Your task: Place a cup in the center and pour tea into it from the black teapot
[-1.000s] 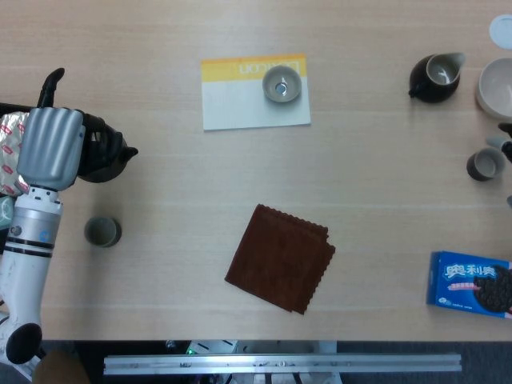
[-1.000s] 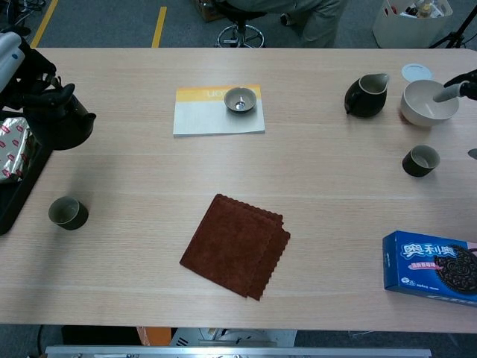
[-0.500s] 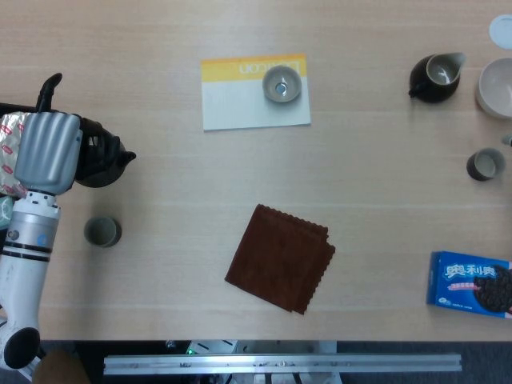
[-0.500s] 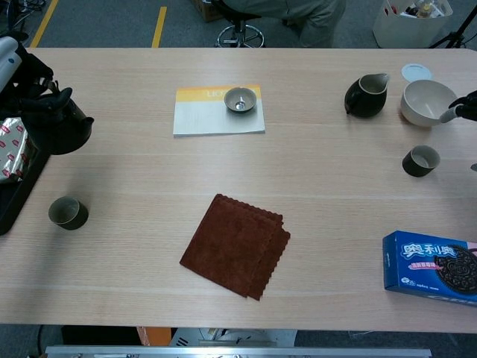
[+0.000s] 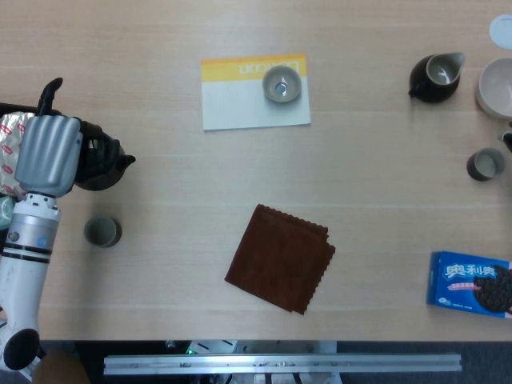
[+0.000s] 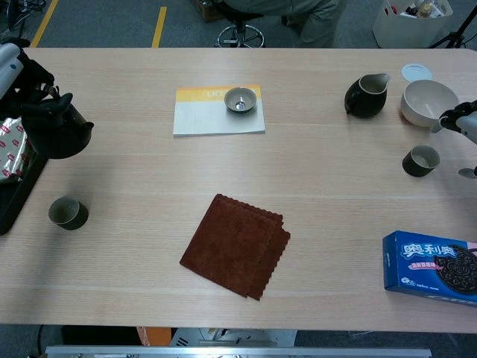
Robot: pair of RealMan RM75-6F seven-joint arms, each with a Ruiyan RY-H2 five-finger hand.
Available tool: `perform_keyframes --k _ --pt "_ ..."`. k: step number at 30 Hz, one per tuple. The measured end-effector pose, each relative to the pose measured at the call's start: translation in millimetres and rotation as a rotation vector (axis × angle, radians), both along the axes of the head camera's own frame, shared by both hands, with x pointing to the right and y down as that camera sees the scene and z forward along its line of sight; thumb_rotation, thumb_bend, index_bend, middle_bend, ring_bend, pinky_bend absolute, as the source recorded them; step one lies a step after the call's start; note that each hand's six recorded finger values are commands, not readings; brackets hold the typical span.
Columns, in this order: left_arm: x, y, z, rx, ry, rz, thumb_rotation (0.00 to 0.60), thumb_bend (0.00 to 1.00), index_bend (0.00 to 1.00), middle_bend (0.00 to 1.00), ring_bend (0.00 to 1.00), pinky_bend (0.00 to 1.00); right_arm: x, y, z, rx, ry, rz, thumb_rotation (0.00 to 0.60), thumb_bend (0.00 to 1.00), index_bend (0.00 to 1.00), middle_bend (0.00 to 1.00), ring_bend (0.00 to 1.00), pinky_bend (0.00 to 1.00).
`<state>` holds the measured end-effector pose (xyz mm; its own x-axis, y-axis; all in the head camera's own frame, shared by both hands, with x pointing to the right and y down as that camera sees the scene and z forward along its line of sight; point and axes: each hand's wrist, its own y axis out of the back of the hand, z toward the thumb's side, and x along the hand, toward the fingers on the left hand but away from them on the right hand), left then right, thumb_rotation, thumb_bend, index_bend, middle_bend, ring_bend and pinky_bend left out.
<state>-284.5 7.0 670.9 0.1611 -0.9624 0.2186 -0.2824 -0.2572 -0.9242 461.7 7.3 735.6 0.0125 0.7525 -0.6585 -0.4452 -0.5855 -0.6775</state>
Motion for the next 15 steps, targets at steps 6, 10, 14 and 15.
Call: perform_keyframes --k 6,10,14,15 --pt "-1 0 1 -0.001 0.002 -0.002 0.515 0.38 0.92 1.0 0.85 0.09 -6 -6 12 -0.002 0.022 -0.013 0.6 0.19 0.2 0.14 0.01 0.02" --pt "-1 1 2 -0.004 0.001 -0.003 0.511 0.38 0.92 1.0 0.85 0.09 -10 -9 19 -0.007 0.039 -0.018 0.6 0.19 0.2 0.14 0.01 0.02" --pt "-2 1 2 -0.004 0.003 -0.003 0.519 0.38 0.92 1.0 0.85 0.09 -15 -10 27 -0.015 0.054 -0.029 0.6 0.19 0.21 0.14 0.01 0.02" --pt "-2 1 2 -0.004 0.003 -0.003 0.521 0.38 0.92 1.0 0.85 0.09 -17 -11 29 -0.017 0.057 -0.032 0.6 0.19 0.22 0.14 0.01 0.02"
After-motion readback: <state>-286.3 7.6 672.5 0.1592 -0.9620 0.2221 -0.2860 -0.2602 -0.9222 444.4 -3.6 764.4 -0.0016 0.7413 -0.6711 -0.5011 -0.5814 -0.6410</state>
